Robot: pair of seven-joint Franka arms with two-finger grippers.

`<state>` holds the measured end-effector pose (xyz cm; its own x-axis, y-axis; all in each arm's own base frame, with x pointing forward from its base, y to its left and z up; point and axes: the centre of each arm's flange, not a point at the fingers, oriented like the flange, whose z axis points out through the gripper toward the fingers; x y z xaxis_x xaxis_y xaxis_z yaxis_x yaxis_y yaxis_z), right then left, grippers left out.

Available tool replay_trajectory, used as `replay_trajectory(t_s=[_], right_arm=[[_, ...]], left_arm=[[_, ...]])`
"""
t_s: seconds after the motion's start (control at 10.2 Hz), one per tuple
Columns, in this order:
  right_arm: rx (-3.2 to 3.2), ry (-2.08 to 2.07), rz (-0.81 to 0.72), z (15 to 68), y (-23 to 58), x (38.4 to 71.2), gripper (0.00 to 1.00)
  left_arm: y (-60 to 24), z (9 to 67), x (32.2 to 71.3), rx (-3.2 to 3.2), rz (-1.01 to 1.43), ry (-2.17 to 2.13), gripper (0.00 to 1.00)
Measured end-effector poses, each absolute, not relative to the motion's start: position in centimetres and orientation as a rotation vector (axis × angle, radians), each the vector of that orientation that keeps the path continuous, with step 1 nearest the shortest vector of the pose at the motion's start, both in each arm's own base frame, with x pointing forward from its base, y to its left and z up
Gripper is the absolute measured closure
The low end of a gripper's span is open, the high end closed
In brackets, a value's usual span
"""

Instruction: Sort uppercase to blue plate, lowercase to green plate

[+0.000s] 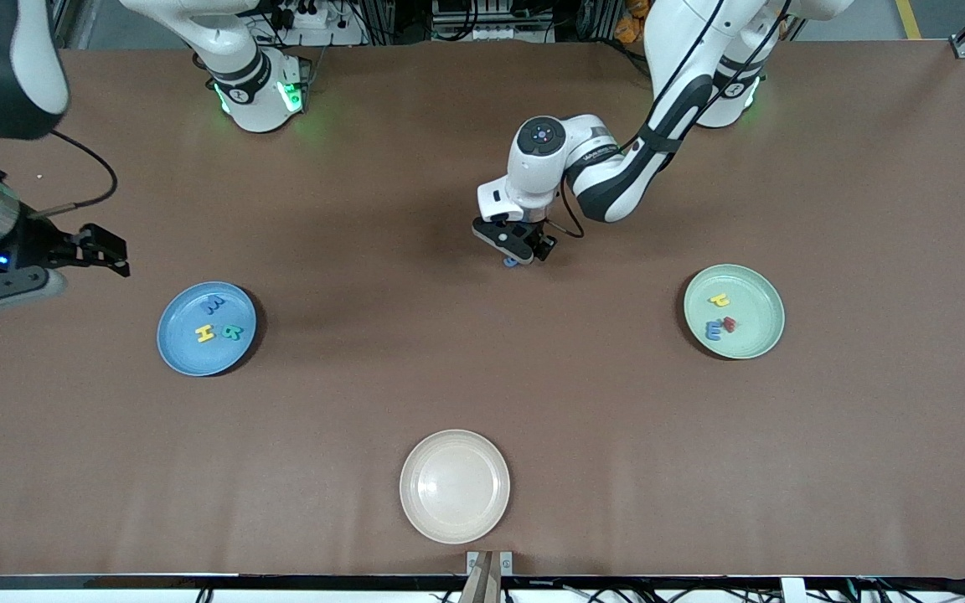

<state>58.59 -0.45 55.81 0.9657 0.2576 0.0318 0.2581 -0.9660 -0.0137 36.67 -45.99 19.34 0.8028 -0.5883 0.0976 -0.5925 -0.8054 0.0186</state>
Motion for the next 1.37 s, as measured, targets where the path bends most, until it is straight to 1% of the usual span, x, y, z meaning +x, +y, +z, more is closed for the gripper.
replay_trajectory(t_s=[0.2, 0.39, 0.88, 1.17, 1.37], right_arm=[[-3.044, -0.354, -0.116, 58.1, -1.0, 58.4, 0.0], [-3.033, -0.318, -0.151, 59.6, -1.1, 58.0, 0.0], [-3.029, -0.087, -0.128, 60.8, -0.4, 57.7, 0.0], [-2.981, -0.07, -0.136, 61.5, 0.2, 57.7, 0.0], [-2.966, -0.063, -0.13, 61.3, 0.3, 57.9, 0.0]], left_arm=[[-46.0, 19.1, 36.5, 2.933, 0.155, -1.022, 0.32], [-46.0, 18.6, 36.2, 2.931, 0.163, -1.069, 0.33], [-46.2, 17.3, 35.7, 2.914, 0.171, -1.124, 0.35], [-46.5, 17.4, 35.5, 2.91, 0.176, -1.135, 0.46], [-46.7, 17.6, 35.8, 2.907, 0.188, -1.135, 0.46]])
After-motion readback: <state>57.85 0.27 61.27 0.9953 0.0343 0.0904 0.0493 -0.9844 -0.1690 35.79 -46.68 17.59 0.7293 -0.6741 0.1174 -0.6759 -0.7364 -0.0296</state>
